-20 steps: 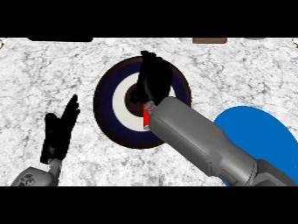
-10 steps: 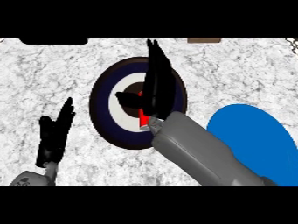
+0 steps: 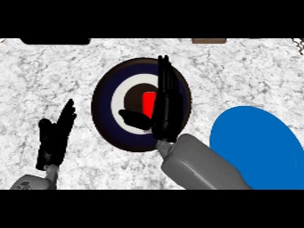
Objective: Pick the can from the plate and place it in the plate
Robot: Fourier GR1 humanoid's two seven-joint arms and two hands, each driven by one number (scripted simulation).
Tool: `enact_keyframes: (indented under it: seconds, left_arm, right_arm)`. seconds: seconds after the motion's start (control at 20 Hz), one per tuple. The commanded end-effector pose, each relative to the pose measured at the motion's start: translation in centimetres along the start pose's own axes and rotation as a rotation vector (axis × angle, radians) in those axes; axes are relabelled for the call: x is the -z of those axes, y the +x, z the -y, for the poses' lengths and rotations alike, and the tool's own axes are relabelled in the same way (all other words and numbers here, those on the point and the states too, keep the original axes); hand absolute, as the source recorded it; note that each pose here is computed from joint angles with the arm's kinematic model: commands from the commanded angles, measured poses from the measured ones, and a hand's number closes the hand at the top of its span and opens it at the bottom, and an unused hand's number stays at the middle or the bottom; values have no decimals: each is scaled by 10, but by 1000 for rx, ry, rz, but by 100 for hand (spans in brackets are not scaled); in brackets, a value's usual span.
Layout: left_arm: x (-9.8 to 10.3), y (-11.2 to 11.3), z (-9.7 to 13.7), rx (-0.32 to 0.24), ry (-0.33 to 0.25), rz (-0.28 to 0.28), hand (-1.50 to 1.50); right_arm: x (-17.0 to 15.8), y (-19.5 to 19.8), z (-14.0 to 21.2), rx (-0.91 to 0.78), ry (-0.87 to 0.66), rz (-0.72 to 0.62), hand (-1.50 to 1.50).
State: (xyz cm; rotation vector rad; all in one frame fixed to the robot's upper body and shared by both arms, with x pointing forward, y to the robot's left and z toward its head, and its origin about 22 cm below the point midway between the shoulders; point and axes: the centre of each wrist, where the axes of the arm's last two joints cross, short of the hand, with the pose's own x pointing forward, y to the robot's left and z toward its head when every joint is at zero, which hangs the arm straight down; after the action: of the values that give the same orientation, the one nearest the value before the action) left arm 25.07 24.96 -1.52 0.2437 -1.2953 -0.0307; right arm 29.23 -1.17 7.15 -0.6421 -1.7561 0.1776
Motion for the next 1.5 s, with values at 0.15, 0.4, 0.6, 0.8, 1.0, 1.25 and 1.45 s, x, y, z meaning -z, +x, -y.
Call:
enact_keyframes:
  seconds: [0.15, 0.4, 0.6, 0.8, 1.0, 1.25, 1.45]
  left_arm:
    - [4, -2, -4, 14, -1, 5, 0]
    - [-1, 15, 1, 13, -10, -8, 0]
    - [4, -10, 4, -4, -13, -28, 0]
    - [10, 2, 2, -10, 0, 2, 0]
    - [-4, 11, -12, 25, 15, -10, 0]
    - [4, 4, 13, 3, 1, -15, 0]
    - [-1, 6, -12, -3, 15, -15, 0]
  right_arm:
    - [-7, -20, -16, -12, -36, -25, -150]
    - [15, -20, -15, -76, -57, -66, -150]
    - [-3, -26, -9, -80, -53, -79, -150]
    - [-6, -29, -13, -88, -93, -71, -150]
    - [-9, -34, -1, -131, -116, -100, -150]
    - [-16, -62, 2, -175, -111, -134, -150]
    - [-17, -56, 33, -171, -143, -135, -150]
